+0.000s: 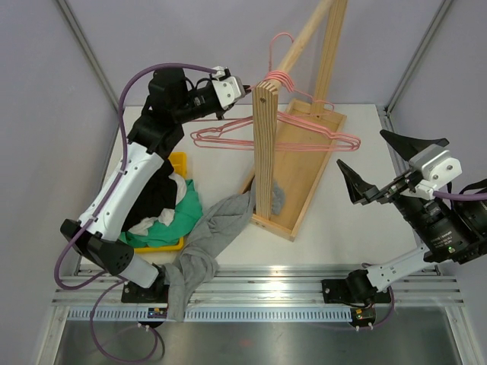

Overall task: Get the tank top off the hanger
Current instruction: Hang the hanger back to the clothesline with the left arm

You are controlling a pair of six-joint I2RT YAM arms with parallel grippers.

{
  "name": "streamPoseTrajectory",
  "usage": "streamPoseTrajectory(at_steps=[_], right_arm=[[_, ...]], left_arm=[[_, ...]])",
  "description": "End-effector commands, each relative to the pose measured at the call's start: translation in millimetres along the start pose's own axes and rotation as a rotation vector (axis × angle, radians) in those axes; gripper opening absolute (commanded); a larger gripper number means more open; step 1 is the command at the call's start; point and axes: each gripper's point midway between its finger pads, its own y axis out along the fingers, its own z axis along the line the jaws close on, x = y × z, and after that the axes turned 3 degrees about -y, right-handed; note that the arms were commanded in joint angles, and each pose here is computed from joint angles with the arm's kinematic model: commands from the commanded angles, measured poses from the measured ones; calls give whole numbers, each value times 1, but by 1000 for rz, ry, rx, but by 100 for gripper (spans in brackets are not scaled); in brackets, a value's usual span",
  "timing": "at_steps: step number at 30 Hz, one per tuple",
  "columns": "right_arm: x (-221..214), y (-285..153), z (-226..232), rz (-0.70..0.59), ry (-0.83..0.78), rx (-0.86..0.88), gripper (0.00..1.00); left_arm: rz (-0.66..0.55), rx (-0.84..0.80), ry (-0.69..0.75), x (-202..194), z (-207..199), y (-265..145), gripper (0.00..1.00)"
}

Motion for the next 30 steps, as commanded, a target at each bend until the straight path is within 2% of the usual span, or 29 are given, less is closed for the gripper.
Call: streamPoseTrajectory(at_steps=[1, 11, 17, 30], right_arm=[[-5, -2, -6, 15, 5, -16, 99], [-8, -3, -7, 22, 1, -17, 100], [-10, -3, -6, 26, -7, -16, 100], [-11, -4, -5, 22, -5, -13, 99]], left_arm=[[-105, 43, 104, 42, 8, -9, 0], [-203, 112, 121, 80, 15, -21, 0], [-222, 79, 110, 86, 6, -20, 0], [-78, 61, 84, 39, -19, -18, 0]])
